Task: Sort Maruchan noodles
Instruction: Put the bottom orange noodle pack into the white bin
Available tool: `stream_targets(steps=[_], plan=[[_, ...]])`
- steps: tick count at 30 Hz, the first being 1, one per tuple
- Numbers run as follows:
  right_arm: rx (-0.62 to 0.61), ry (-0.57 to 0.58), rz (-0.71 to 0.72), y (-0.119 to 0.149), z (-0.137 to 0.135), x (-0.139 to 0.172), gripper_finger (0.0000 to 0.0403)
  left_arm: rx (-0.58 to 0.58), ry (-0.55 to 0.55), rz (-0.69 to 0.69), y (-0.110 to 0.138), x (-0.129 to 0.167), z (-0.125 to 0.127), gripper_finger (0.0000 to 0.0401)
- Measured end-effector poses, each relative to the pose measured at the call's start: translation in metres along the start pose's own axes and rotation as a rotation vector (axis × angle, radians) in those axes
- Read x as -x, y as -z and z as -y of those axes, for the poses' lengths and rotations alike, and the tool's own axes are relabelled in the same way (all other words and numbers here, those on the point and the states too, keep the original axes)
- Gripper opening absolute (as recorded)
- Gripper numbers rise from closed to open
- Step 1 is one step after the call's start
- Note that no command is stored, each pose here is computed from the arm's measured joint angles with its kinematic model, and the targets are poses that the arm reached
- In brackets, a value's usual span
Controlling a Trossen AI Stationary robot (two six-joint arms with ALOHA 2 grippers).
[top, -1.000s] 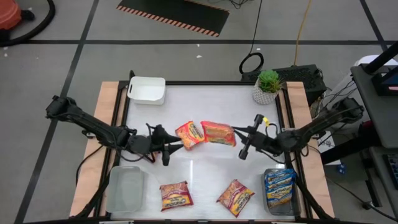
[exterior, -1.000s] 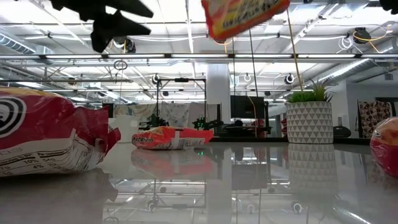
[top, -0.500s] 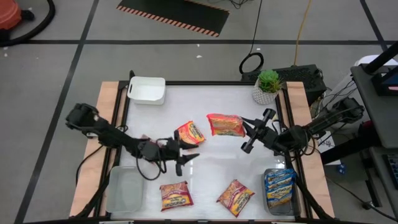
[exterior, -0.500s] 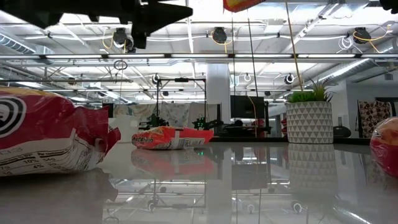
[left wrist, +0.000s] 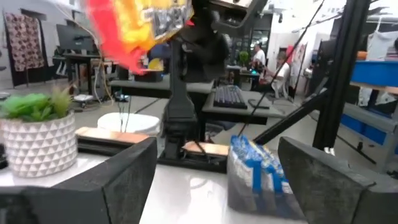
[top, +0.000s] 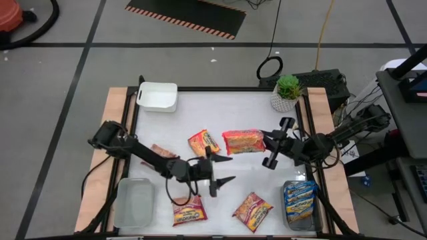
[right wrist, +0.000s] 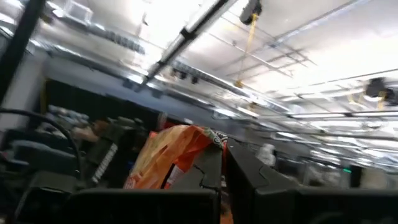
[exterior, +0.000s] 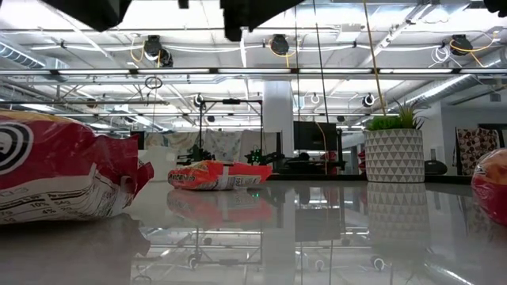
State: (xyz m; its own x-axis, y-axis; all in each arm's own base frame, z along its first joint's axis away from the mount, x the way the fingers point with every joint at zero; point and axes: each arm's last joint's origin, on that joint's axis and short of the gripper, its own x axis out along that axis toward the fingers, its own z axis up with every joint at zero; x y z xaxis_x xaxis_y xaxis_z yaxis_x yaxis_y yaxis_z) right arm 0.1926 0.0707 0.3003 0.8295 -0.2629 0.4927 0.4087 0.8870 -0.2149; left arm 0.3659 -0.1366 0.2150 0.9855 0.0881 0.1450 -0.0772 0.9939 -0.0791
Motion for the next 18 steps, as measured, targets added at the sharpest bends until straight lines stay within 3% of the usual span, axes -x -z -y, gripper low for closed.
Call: stream_targets(steps=[9, 13, 18], plan=[[-0.124, -0.079, 0.077, -0.003, -0.002, 0.000, 0.0000, -0.013, -0.014, 0.059, -0.016, -0.016, 0.003, 0.0342], [-0.124, -0.086, 0.068, 0.000, -0.004, 0.000, 0.0000, -0.047, -0.037, 0.086, -0.020, -0.020, -0.003, 0.0342], [-0.105, -0.082, 0.060, 0.002, -0.007, -0.001, 0.0000, -0.042, -0.073, 0.222, -0.034, -0.021, -0.013, 0.0342]])
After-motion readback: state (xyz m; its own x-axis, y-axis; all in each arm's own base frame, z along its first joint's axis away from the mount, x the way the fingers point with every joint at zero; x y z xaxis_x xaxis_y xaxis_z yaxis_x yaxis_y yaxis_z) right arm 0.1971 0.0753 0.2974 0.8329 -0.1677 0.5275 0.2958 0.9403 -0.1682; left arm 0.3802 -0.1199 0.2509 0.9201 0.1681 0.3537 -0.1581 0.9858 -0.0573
